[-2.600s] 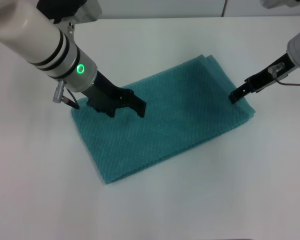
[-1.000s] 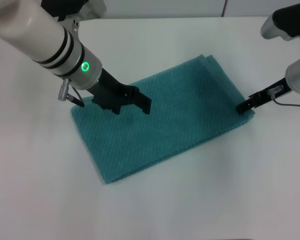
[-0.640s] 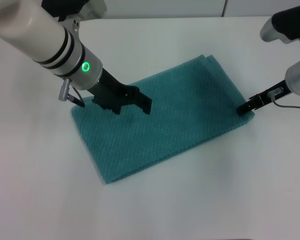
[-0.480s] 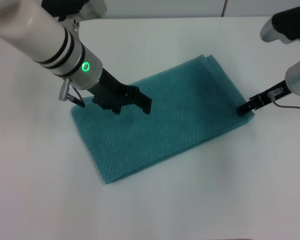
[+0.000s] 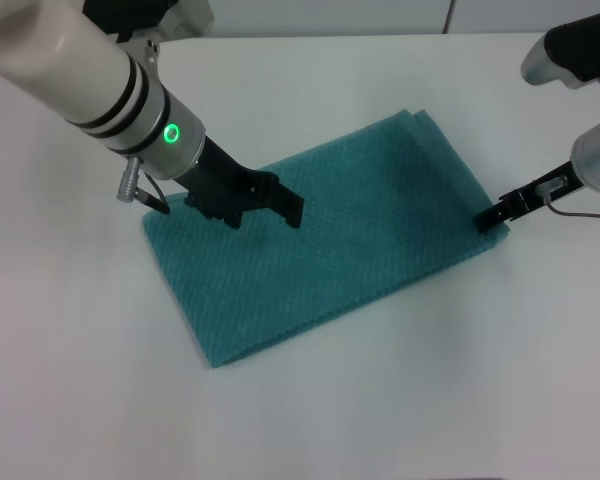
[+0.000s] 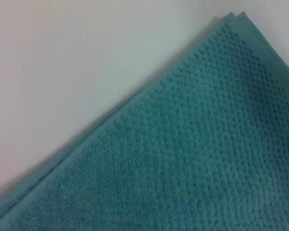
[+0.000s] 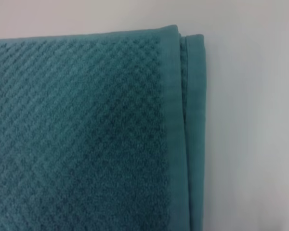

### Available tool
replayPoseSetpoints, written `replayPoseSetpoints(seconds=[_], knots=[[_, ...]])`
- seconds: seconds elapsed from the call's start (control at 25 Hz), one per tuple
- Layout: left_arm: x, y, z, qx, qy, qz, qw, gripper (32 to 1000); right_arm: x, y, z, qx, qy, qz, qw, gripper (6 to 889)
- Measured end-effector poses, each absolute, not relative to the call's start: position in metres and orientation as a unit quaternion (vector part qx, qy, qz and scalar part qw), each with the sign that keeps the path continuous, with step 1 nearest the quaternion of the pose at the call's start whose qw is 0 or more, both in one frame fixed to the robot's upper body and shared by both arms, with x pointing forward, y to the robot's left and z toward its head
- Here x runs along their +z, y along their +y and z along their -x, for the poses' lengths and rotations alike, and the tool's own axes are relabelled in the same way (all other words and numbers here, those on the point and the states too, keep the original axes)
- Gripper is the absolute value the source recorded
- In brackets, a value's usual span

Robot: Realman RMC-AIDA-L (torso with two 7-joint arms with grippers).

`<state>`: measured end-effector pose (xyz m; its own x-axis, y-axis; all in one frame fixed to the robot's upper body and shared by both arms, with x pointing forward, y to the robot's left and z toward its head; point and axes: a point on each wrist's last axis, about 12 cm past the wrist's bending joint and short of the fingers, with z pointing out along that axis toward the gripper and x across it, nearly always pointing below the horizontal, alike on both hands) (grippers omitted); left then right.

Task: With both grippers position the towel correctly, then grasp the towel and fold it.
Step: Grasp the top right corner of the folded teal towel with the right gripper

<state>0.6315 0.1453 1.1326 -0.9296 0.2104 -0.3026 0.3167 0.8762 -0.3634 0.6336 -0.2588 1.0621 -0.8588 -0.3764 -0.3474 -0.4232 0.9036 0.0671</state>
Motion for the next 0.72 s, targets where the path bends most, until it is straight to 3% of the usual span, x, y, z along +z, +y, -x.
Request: replayPoseSetpoints(seconds=[0.72], knots=[[1.1326,0.1453,-0.6318,-0.208,0.960,-0.137,0.129,874,1.0592,-0.2559,-0.6320,0.071,0.960,0.212,0.167,801]])
